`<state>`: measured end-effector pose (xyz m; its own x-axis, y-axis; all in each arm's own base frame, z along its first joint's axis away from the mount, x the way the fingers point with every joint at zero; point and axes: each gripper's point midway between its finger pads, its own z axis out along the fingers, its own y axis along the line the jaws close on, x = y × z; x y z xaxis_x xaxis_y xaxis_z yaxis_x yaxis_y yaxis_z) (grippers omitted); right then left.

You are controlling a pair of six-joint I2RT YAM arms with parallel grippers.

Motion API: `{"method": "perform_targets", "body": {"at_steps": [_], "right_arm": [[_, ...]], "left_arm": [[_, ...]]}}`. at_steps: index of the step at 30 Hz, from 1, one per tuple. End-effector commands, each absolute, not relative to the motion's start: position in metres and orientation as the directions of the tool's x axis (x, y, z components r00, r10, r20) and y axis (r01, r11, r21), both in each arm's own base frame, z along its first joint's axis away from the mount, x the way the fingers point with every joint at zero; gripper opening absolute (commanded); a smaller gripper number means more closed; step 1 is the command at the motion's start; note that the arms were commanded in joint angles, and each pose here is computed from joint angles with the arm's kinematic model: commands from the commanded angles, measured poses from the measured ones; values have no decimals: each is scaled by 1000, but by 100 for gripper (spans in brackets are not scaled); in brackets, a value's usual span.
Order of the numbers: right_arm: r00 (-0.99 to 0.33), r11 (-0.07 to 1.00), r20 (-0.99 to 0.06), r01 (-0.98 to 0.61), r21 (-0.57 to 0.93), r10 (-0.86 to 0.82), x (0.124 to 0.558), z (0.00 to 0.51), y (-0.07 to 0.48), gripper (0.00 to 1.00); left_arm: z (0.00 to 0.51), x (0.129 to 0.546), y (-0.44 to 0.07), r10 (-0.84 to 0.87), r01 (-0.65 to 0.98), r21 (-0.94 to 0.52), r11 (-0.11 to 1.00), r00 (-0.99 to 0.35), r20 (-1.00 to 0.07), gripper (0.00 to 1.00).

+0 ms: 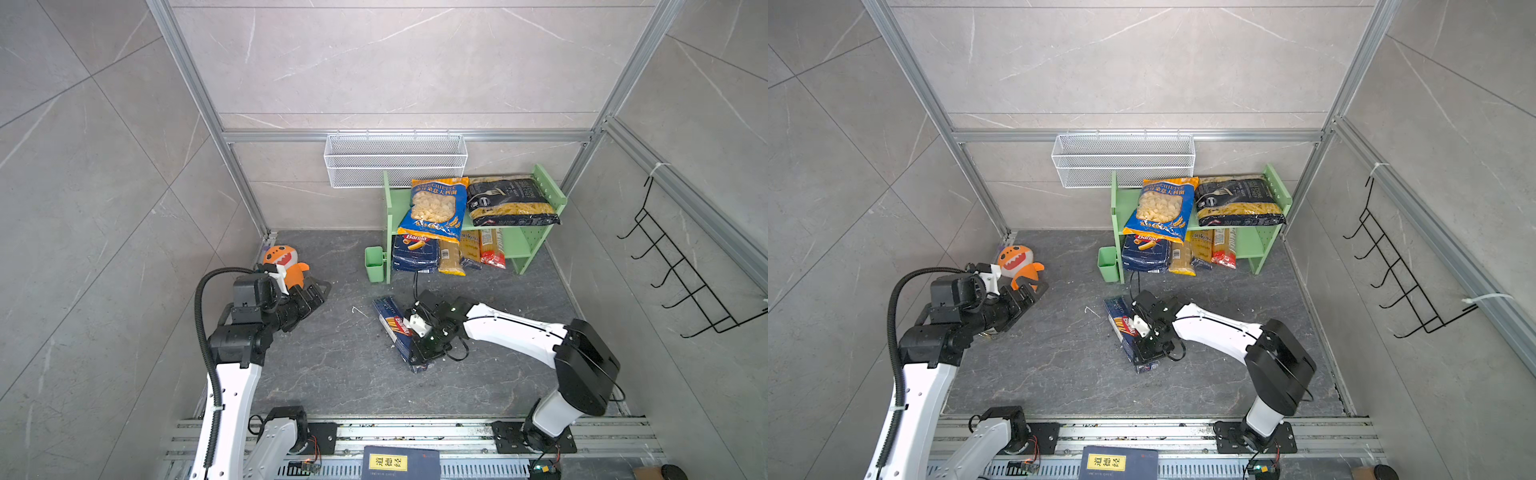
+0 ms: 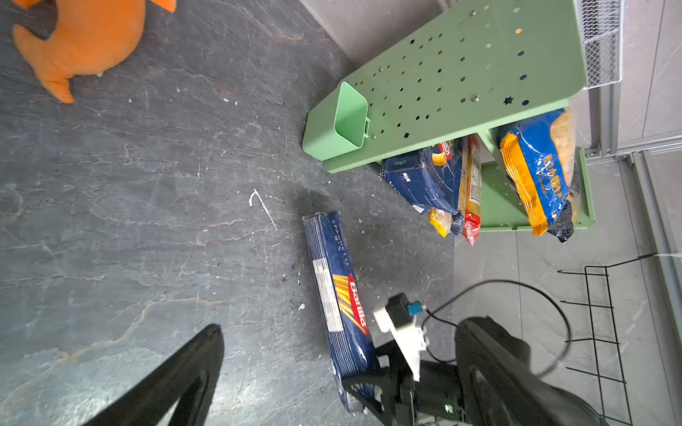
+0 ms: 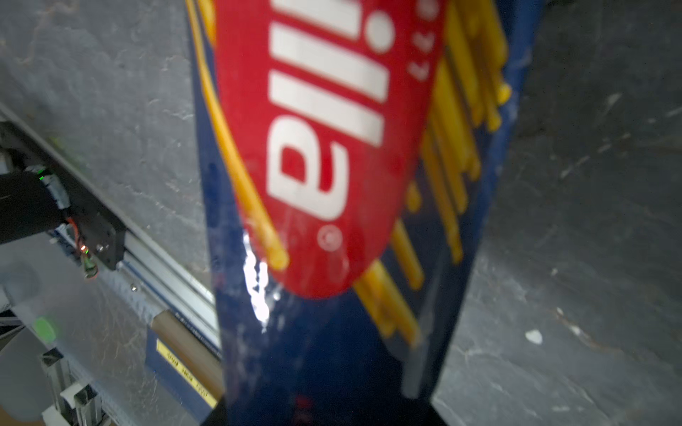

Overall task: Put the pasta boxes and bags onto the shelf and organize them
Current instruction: 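Grasp the blue Barilla spaghetti box with the right gripper and lift it upright, then carry the Barilla box to the lower shelf while the left gripper rises near the shelf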

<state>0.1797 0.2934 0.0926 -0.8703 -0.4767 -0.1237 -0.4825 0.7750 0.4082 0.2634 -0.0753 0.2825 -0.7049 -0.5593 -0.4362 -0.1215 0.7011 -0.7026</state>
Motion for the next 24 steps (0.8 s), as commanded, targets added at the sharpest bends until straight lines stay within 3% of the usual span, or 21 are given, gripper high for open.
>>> {"method": "perform_targets", "body": {"at_steps": [1,12,24], "right_arm": [[-829,698,-247,-556,451,-502,171,138,292,29],[-878,785,-303,-471,402,-371,160,186,220,28],[-897,901,-368,-350,256,-244,192,210,163,26]], "left_arm": [[299,287,-82,-548,-30,-732,680,-684,-481,100],[292,339,-90,-563,-12,-768,640,-688,-458,100],[309,377,-136,-474,105,-761,640,-726,-498,100]]}}
